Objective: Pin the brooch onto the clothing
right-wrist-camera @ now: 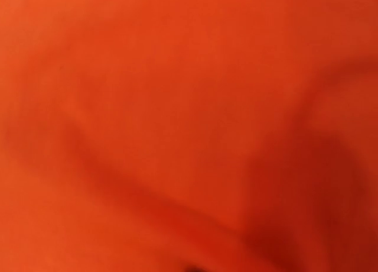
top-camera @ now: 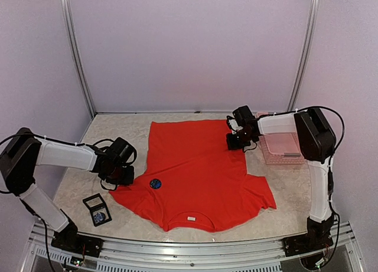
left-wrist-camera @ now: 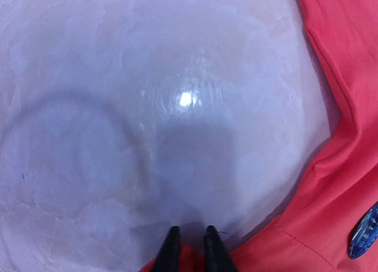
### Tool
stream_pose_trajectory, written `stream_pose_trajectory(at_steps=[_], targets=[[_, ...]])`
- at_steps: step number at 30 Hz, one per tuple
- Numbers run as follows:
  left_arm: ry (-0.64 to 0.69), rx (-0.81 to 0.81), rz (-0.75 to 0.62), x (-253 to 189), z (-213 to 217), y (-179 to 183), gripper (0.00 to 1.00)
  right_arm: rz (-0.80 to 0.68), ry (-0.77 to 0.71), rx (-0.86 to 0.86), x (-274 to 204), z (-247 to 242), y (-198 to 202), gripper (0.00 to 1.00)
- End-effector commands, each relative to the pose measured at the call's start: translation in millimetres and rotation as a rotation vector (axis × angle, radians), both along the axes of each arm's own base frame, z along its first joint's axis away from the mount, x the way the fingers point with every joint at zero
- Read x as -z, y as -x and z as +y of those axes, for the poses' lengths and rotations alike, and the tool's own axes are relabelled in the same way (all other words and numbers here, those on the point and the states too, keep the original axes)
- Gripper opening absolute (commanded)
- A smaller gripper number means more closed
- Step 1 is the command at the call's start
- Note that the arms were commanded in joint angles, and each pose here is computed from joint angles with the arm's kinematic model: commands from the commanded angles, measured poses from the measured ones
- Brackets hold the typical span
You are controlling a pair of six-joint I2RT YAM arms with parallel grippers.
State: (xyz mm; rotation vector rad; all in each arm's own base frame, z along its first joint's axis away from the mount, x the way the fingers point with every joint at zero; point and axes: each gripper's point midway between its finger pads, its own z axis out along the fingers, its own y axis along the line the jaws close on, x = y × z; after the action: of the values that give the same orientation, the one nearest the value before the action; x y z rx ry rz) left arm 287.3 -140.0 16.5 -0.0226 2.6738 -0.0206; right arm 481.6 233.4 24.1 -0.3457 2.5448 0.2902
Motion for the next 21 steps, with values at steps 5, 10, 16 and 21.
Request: stream_pose_trajectory(at_steps=[5,10,16,21], targets=[[-0.101,-0.025,-0.134,-41,3,-55,0.59,0.084,0.127,-0.017,16,-21,-12,0.0],[-0.02,-0.056,-0.134,-56,1,-24,0.61,-0.04,0.132,-0.131,-54,24,9,0.02],[0.15,-0.124,-0.126,-44,6,13,0.61,-0.15,-0.131,-0.583,-107,177,155,0.06],[0.103,-0.128,-0.078,-29,11,18,0.61,-0.111,-0.254,-0.772,-87,274,243,0.05]])
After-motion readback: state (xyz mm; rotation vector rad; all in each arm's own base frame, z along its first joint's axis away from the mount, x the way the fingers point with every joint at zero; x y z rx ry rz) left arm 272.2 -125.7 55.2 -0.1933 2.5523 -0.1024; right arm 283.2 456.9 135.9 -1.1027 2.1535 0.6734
